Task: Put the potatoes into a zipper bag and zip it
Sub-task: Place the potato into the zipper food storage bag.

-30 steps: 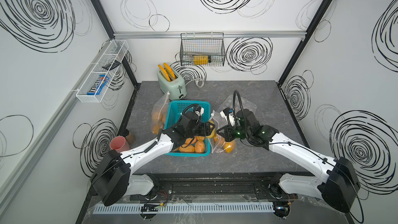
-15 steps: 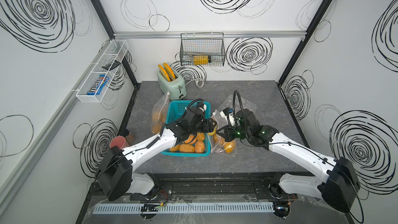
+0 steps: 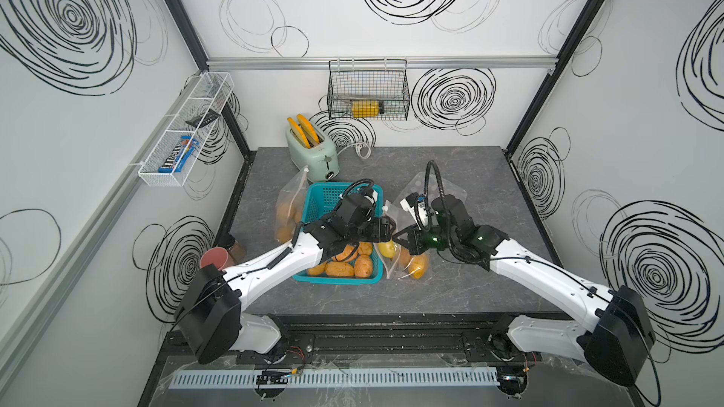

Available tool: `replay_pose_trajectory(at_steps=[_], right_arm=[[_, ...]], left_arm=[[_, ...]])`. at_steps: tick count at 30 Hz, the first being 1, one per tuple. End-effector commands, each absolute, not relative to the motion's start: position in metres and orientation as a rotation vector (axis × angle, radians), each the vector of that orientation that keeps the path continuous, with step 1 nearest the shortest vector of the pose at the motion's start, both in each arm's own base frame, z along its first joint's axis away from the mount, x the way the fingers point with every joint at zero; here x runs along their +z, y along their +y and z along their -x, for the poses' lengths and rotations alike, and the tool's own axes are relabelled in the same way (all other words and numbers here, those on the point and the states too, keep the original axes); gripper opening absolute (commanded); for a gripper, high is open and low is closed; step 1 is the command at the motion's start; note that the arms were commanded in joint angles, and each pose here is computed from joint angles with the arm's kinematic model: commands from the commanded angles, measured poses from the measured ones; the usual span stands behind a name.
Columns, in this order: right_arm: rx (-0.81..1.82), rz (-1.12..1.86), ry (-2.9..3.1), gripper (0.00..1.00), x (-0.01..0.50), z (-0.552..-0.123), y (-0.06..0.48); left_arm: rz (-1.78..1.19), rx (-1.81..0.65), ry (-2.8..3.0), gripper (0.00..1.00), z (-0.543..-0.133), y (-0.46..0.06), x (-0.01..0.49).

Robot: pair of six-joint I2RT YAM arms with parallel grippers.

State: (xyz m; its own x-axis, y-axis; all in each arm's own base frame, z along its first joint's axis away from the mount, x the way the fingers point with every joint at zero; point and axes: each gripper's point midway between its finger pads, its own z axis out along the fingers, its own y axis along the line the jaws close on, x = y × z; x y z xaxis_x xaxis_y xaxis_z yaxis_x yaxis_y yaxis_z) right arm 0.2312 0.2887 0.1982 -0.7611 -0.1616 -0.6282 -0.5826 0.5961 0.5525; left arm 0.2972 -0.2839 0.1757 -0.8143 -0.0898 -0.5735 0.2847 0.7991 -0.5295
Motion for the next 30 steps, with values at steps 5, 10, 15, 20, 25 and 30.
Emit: replay_pose_trajectory(at_steps=[5,10,15,20,25,30], right_arm=[[1.102,0.589,2.276,0.0,0.208,-0.237,0.293],[1.104,0.563,2.282,0.0,0.208,-0.242,0.289],[1.127,0.52,2.293,0.0,0.21,-0.253,0.288],[1.112,0.445,2.308,0.0,0.204,-0.275,0.279],[1.139,0.205,2.341,0.0,0.19,-0.322,0.252],[1.235,0.151,2.409,0.0,0.188,-0.329,0.252]], left_arm=[[-0.164,-0.862,2.326,0.82,-0.301,-0.28,0.206],[-0.161,-0.84,2.312,0.82,-0.296,-0.263,0.211],[-0.166,-0.868,2.309,0.79,-0.284,-0.251,0.209],[-0.219,-0.991,2.318,0.73,-0.263,-0.258,0.199],[-0.198,-0.961,2.334,0.73,-0.261,-0.25,0.188],[-0.196,-0.941,2.345,0.75,-0.259,-0.245,0.185]])
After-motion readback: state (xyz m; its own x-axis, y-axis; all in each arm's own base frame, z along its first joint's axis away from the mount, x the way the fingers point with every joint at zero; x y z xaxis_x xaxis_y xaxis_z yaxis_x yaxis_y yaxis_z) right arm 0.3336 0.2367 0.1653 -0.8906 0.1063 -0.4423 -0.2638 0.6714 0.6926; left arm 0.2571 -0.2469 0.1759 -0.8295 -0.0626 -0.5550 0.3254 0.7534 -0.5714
